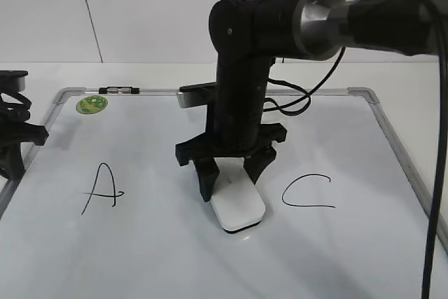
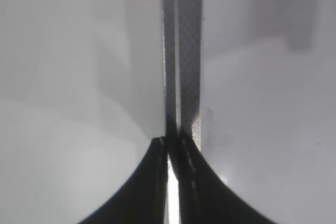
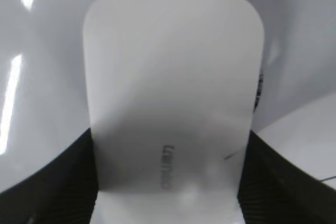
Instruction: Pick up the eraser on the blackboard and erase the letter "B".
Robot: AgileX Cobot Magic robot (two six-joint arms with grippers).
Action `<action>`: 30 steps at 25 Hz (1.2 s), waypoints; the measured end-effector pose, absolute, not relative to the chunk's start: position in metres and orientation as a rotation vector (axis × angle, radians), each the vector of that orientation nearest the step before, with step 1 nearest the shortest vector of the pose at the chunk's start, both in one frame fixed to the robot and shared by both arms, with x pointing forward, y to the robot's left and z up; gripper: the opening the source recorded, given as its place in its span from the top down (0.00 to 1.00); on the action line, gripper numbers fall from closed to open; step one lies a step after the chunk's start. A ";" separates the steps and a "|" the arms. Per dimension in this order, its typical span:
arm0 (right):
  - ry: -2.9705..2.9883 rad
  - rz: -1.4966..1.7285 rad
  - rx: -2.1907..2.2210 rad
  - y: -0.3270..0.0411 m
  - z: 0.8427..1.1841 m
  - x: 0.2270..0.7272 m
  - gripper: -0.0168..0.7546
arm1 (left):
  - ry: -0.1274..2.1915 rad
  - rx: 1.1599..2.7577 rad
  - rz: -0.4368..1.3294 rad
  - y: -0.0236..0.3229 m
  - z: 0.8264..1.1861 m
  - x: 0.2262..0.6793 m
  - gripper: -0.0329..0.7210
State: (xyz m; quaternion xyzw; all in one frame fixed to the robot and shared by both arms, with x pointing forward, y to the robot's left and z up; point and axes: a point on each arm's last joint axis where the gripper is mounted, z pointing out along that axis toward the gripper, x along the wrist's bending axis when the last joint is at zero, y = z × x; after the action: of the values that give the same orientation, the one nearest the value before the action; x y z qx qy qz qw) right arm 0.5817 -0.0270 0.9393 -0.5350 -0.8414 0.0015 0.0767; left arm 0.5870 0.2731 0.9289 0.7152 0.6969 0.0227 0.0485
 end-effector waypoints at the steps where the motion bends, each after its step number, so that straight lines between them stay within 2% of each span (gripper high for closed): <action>1: -2.502 -0.004 -1.612 -0.029 0.939 0.583 0.29 | 2.124 2.180 0.069 0.273 0.929 0.587 0.94; 17: -2.283 -0.058 -1.871 -0.091 0.939 0.626 0.29 | 2.126 2.179 0.066 0.273 0.929 0.587 0.94; 24: -2.280 -0.066 -1.876 -0.091 0.941 0.627 0.29 | 2.127 2.177 0.064 0.273 0.929 0.587 0.94; 30: -2.348 -0.060 -1.831 -0.074 0.946 0.622 0.29 | 2.128 2.181 0.061 0.273 0.929 0.587 0.94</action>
State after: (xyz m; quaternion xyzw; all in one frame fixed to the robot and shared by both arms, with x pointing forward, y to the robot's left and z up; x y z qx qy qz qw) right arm 0.6216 -0.0737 0.9457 -0.6128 -0.7857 -0.0202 0.0817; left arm 0.5867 0.2730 0.9292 0.7149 0.6974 0.0201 0.0467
